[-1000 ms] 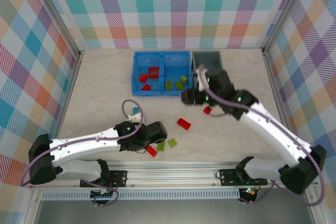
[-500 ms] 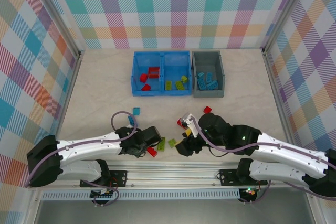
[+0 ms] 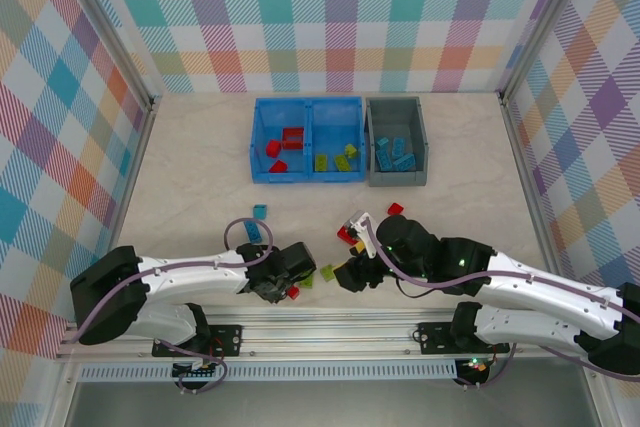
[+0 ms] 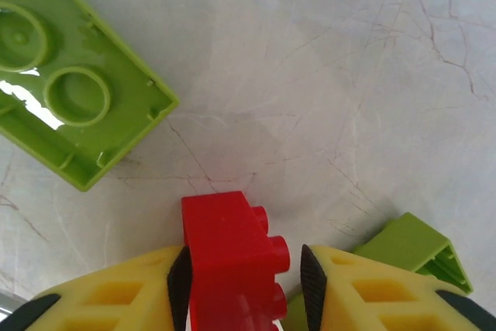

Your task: Sort the legos into containers by color

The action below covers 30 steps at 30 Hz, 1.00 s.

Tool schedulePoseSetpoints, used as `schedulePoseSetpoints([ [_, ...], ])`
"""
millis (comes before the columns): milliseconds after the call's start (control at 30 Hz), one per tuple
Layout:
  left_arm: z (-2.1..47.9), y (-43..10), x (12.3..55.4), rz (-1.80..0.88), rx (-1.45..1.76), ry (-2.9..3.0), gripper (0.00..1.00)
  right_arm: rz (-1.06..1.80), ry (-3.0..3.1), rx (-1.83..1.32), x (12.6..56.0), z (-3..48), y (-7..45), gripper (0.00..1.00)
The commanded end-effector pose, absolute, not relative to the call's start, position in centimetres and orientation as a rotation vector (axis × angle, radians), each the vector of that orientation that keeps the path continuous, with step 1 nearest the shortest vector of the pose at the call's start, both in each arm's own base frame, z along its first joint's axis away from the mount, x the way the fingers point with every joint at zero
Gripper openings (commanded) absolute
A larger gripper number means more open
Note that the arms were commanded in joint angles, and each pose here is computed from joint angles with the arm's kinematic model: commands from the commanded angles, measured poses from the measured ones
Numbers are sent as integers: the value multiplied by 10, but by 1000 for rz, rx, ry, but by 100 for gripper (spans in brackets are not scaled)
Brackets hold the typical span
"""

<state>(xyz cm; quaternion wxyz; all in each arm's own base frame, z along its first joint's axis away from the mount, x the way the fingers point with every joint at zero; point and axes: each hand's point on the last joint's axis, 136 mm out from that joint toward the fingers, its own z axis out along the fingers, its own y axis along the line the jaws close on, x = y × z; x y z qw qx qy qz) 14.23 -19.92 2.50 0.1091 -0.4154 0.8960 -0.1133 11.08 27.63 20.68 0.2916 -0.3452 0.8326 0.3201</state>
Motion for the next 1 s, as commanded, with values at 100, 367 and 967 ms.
schedulePoseSetpoints([
  [100,12,-202,142,-314,-1229,2653,33,852,2209,-865,115,210,276,67],
  [367,94,-182,187,-253,-970,2525,19,866,2161,-791,123,232,276,65],
  [967,167,-164,443,-138,-327,2632,18,792,1913,-459,219,321,341,68],
])
